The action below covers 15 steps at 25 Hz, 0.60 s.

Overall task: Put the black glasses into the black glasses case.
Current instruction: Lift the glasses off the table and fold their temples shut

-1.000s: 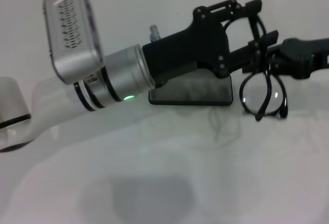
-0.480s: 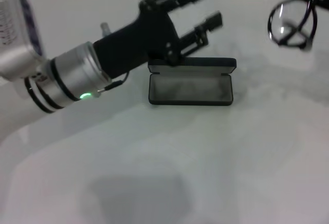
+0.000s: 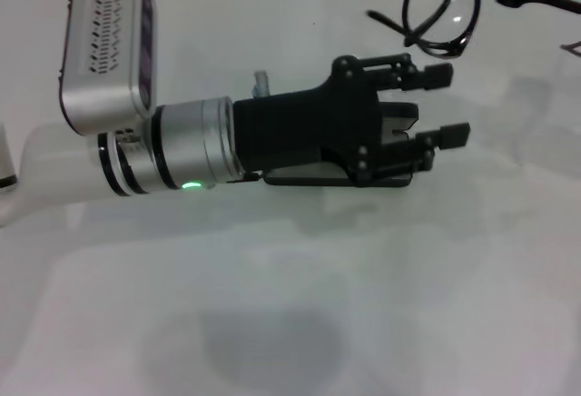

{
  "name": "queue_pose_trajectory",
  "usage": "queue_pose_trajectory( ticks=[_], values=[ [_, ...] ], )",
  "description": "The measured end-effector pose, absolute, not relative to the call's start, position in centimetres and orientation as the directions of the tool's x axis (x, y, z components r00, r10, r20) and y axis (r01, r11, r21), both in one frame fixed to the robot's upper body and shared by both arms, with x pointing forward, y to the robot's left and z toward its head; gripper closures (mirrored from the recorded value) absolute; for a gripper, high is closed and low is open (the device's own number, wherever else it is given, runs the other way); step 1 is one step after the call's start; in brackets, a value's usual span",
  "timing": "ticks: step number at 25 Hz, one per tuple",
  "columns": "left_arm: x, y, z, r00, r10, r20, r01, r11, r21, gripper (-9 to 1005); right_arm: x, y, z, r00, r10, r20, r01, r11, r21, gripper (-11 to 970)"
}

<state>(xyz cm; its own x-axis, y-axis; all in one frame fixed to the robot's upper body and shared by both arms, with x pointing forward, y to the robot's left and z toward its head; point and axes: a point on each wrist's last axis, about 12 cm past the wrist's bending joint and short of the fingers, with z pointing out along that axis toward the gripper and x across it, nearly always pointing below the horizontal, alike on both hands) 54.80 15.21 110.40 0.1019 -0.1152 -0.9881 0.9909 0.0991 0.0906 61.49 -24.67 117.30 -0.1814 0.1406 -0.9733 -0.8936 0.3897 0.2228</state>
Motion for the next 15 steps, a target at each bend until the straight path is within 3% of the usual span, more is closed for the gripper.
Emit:
queue_pose_trajectory(
  ticks=[15],
  values=[
    [55.3, 16.0, 111.0, 0.087, -0.12, -0.989, 0.992, 0.101, 0.075, 432, 62.4, -21.4, 115.4, -0.213, -0.098, -0.972, -0.908, 0.386, 0.16, 849]
  ],
)
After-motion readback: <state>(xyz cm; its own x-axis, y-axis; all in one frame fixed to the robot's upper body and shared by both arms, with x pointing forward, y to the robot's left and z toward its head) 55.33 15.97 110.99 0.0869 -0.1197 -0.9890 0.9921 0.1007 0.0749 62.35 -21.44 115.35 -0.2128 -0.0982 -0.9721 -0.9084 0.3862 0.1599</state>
